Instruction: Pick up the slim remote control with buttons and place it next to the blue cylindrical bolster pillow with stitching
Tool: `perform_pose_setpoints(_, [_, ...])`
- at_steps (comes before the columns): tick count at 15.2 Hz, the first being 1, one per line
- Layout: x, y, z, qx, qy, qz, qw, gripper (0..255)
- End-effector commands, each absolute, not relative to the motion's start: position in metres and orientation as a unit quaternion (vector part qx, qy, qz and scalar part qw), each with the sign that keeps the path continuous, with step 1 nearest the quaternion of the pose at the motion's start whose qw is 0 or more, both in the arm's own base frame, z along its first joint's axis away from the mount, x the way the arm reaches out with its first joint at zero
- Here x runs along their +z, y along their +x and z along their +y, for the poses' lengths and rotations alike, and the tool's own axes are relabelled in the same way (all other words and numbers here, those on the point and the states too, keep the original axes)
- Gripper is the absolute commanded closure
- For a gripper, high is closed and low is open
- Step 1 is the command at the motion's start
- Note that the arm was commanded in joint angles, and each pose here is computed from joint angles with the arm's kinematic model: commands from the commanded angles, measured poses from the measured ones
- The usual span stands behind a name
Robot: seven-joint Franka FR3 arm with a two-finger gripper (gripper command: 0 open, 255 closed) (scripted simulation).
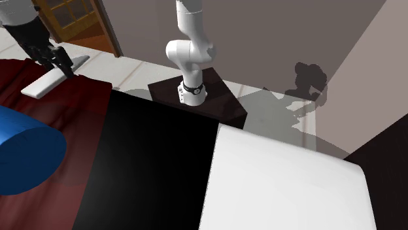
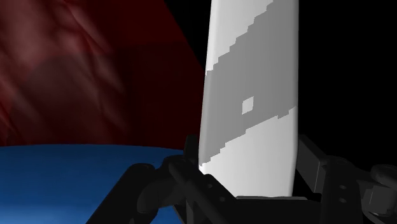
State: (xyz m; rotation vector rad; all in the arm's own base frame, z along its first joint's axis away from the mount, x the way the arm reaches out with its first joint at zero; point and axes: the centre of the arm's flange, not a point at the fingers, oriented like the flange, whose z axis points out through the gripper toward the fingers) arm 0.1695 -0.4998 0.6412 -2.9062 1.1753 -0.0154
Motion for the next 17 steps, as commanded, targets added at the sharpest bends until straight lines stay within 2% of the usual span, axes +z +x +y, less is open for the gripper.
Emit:
perform_pose_setpoints(1, [0.642, 0.161, -0.527, -0.005, -0.928, 0.374, 0.002, 255])
perform_pose_setpoints(4, [0.642, 0.149, -0.562, -0.005, -0.928, 0.374, 0.002, 255])
perform_pose_setpoints(17, [0.573, 0.149, -0.562, -0.005, -0.928, 0.374, 0.002, 255])
